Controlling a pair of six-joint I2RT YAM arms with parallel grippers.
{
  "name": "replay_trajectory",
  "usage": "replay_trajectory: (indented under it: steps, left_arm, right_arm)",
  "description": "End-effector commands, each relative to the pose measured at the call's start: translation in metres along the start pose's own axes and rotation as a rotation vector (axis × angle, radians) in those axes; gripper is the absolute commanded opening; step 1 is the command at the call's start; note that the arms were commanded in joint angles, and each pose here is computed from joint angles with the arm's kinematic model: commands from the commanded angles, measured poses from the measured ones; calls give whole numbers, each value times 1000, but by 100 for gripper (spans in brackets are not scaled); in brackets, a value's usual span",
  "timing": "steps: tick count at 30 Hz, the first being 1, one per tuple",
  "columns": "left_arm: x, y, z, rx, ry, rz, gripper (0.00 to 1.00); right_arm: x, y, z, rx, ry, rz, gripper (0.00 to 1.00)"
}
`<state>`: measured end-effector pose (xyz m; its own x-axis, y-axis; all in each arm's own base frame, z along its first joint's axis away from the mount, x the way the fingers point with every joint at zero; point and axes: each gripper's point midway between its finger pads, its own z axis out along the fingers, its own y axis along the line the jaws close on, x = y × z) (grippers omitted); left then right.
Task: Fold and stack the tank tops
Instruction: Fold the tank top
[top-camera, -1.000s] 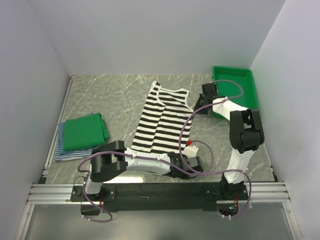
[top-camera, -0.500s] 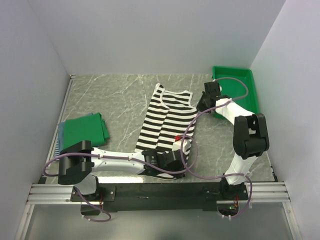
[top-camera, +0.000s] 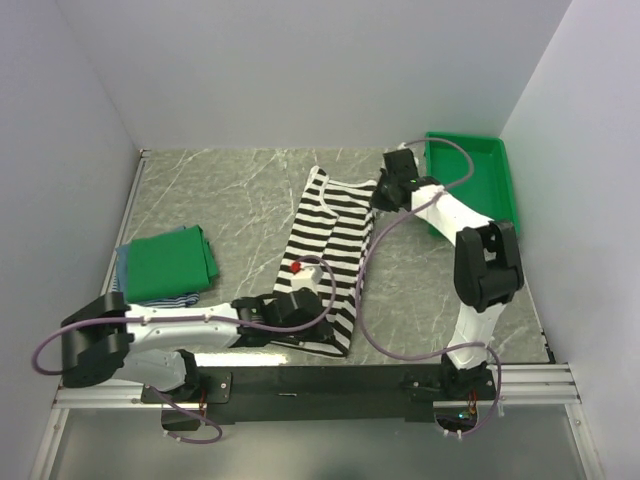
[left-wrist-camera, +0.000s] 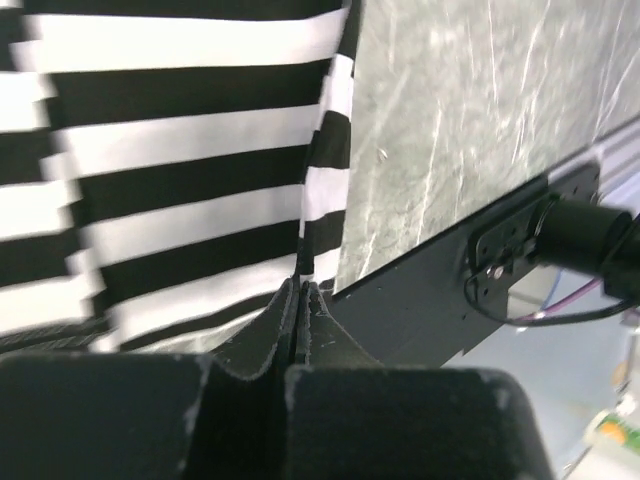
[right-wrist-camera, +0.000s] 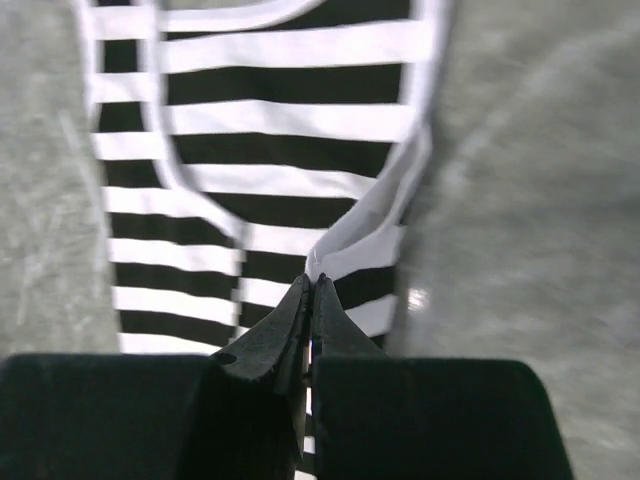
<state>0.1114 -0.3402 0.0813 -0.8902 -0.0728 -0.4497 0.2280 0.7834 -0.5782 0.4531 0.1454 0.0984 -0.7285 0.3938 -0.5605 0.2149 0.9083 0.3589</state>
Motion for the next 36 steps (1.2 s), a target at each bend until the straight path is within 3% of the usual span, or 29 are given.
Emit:
replay_trajectory:
  steps: [1,11,31,33,35,36]
  left_arm:
    - [-16,10,-14,-31,-69,-103,1]
    - [-14,68,-33,-238,-92,-145,1]
    - [7,91,-31,-301,-10,-130,1]
    - [6,88,-33,-291,-8,-128,12]
    - [3,86,-35,-291,-15,-126,32]
    - [0,84,-38,-284,-24,-121,35]
  right_arm:
    - [-8,34,7,-31,-18,-7,0]
    - [13,88,47,-49,36,-76,0]
    - [36,103,69,-39,73,-132,3]
    - [36,103,67,-46,70,-139,12]
    - [31,108,60,-67,58,-144,25]
    - [30,110,58,-77,56,-146,29]
